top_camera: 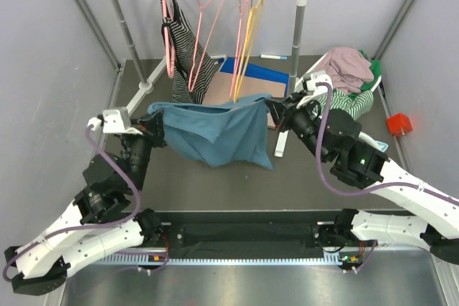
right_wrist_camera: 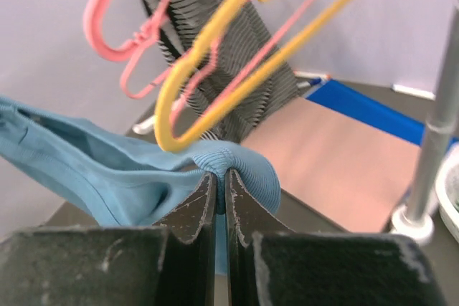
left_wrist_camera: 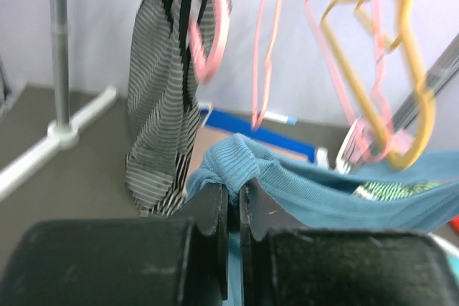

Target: Place the tank top on the hanger

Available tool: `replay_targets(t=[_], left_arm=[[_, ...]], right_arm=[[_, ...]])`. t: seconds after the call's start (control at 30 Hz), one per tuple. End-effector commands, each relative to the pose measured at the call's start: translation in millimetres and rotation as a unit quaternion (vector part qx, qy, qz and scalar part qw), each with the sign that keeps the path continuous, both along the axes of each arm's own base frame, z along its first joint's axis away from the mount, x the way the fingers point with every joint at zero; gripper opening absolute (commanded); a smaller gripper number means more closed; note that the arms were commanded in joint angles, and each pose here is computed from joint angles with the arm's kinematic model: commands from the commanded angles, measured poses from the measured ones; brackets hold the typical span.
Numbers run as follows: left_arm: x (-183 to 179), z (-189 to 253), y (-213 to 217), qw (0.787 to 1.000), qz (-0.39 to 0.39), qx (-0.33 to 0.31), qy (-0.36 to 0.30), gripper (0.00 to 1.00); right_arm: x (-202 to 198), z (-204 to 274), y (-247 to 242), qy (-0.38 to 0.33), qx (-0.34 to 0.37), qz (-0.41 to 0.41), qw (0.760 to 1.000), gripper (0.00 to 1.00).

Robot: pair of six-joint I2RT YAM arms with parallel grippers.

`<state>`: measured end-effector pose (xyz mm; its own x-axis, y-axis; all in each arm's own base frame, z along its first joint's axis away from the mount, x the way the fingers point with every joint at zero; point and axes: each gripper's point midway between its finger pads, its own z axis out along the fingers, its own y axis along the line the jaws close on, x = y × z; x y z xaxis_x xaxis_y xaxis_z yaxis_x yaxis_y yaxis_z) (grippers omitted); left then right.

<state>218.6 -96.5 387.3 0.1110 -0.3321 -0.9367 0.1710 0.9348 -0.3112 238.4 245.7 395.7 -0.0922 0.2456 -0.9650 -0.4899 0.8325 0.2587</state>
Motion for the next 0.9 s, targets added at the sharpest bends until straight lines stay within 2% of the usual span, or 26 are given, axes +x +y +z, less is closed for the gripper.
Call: replay_targets(t=[0.0, 0.07, 0.2, 0.3, 0.33, 0.43, 0.5, 0.67, 0.73, 0.77, 0.83, 0.87], left_arm=[[-7.7, 76.6, 6.2, 0.997, -0.010, -0.021, -0.074, 0.00], [-6.2, 79.8, -8.1, 0.996, -0.035, -0.014, -0.077, 0.00], [1.1, 34.1, -35.6, 0.996, -0.073, 0.031, -0.032, 0.00], [5.8, -21.0, -53.0, 0.994, -0.094, 0.055, 0.013, 0.00], [6.6, -36.6, -56.5, 0.993, -0.098, 0.063, 0.027, 0.00], [7.2, -105.8, -63.4, 0.987, -0.103, 0.085, 0.094, 0.00], [2.9, -133.1, -68.3, 0.982, -0.117, 0.081, 0.126, 0.00], [-11.6, -196.4, -83.5, 0.965, -0.169, 0.089, 0.180, 0.00], [-15.0, -211.2, -87.8, 0.960, -0.182, 0.093, 0.191, 0.02], [-16.5, -216.3, -90.0, 0.958, -0.188, 0.096, 0.196, 0.08], [-19.9, -228.9, -95.0, 0.951, -0.204, 0.107, 0.208, 0.23], [-20.4, -232.5, -96.2, 0.949, -0.206, 0.111, 0.211, 0.50]], right_arm=[[-13.7, 56.4, 13.0, -0.056, 0.024, 0.058, 0.996, 0.00], [-15.2, 59.1, 12.2, -0.057, 0.029, 0.060, 0.996, 0.00], [-18.7, 29.1, 11.6, -0.035, 0.031, 0.066, 0.997, 0.00], [-15.5, -26.3, 17.7, 0.016, 0.005, 0.062, 0.998, 0.00], [-13.8, -57.8, 18.9, 0.048, -0.011, 0.055, 0.997, 0.00], [-15.3, -116.6, 19.5, 0.107, -0.030, 0.046, 0.993, 0.00], [-18.6, -150.7, 17.1, 0.140, -0.036, 0.040, 0.989, 0.00], [-24.0, -197.0, 0.7, 0.192, -0.044, 0.006, 0.980, 0.00], [-27.5, -213.5, -3.7, 0.211, -0.043, -0.002, 0.976, 0.05], [-28.4, -217.5, -4.7, 0.216, -0.043, -0.003, 0.975, 0.07], [-31.1, -228.8, -7.7, 0.230, -0.046, -0.008, 0.972, 0.19], [-31.3, -232.7, -8.8, 0.235, -0.050, -0.011, 0.971, 0.24]])
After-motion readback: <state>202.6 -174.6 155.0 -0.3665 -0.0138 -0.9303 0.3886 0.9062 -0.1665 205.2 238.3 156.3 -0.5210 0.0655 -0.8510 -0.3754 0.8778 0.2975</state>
